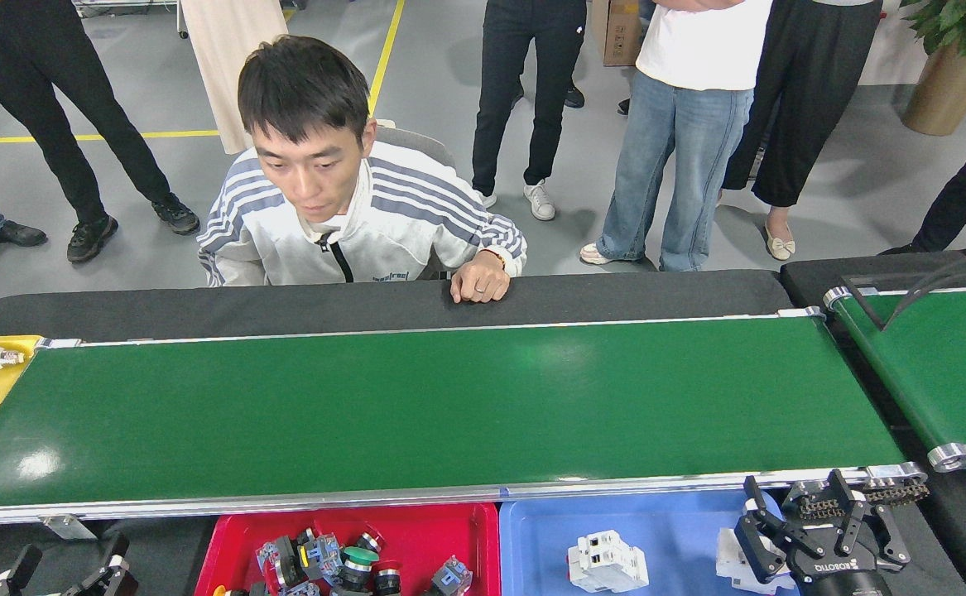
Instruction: Pick switch part from conveyor to tray
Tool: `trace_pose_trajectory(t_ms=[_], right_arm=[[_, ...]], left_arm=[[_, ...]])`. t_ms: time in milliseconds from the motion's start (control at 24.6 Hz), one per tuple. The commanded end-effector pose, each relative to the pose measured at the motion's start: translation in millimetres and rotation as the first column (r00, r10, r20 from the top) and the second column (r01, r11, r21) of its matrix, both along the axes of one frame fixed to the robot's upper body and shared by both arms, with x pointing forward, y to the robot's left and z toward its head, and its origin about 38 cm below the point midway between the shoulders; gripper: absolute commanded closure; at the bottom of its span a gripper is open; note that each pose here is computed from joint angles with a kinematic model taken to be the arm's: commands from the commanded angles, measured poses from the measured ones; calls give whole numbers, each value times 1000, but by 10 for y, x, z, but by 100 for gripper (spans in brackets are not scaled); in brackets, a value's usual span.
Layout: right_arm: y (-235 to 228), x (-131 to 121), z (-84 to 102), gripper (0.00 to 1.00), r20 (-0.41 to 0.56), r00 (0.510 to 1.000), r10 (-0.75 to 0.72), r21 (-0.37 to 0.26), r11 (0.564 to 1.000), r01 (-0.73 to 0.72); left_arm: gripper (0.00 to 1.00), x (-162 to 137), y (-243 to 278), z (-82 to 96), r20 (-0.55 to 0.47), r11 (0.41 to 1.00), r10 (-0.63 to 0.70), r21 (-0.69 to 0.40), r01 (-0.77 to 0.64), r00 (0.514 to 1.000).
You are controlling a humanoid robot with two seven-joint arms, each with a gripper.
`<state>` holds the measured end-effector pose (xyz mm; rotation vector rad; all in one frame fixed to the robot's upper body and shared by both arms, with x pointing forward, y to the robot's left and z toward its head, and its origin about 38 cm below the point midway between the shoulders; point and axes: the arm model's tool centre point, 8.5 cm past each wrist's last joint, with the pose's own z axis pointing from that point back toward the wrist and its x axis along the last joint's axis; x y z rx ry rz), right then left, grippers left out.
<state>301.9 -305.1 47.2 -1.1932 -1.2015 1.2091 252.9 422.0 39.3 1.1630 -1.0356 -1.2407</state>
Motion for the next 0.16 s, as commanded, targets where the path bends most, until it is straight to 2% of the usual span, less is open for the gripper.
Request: trace_pose_trajectory(t_ms=[0,122], right_arm=[[-1,21,67,2,20,1000,-2,-5,1000,2],[-7,21,65,1,18,1000,2,-8,1000,-2]], left_arm=[[0,15,13,102,72,1000,-17,24,16,997],[0,-53,23,47,53,1000,-15,23,14,998]])
